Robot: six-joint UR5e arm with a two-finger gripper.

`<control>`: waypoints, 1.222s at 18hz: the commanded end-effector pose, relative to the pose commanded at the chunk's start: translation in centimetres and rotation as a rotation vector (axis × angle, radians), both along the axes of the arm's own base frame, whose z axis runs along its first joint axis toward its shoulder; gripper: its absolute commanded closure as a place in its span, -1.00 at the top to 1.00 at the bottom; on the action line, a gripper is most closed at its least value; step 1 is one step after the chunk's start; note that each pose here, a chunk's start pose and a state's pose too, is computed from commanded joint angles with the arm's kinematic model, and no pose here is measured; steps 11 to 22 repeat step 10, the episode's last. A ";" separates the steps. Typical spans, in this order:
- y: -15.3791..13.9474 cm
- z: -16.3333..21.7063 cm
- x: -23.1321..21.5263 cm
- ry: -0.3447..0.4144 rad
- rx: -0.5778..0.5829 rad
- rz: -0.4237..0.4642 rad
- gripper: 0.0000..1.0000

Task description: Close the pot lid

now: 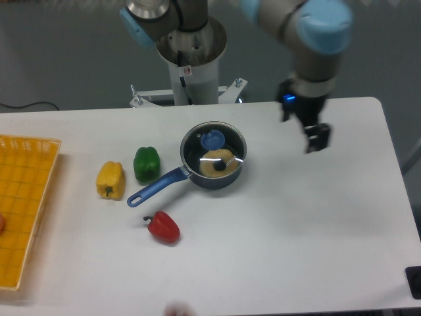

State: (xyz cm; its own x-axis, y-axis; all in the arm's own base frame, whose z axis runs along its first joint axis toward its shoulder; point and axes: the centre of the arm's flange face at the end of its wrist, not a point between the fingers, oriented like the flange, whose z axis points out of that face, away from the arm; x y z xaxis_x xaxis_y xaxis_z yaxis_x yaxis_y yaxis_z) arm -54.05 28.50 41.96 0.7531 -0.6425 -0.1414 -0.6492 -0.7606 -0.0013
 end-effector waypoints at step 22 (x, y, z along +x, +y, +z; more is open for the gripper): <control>-5.5 -4.7 -1.0 -0.075 -0.037 -0.060 1.00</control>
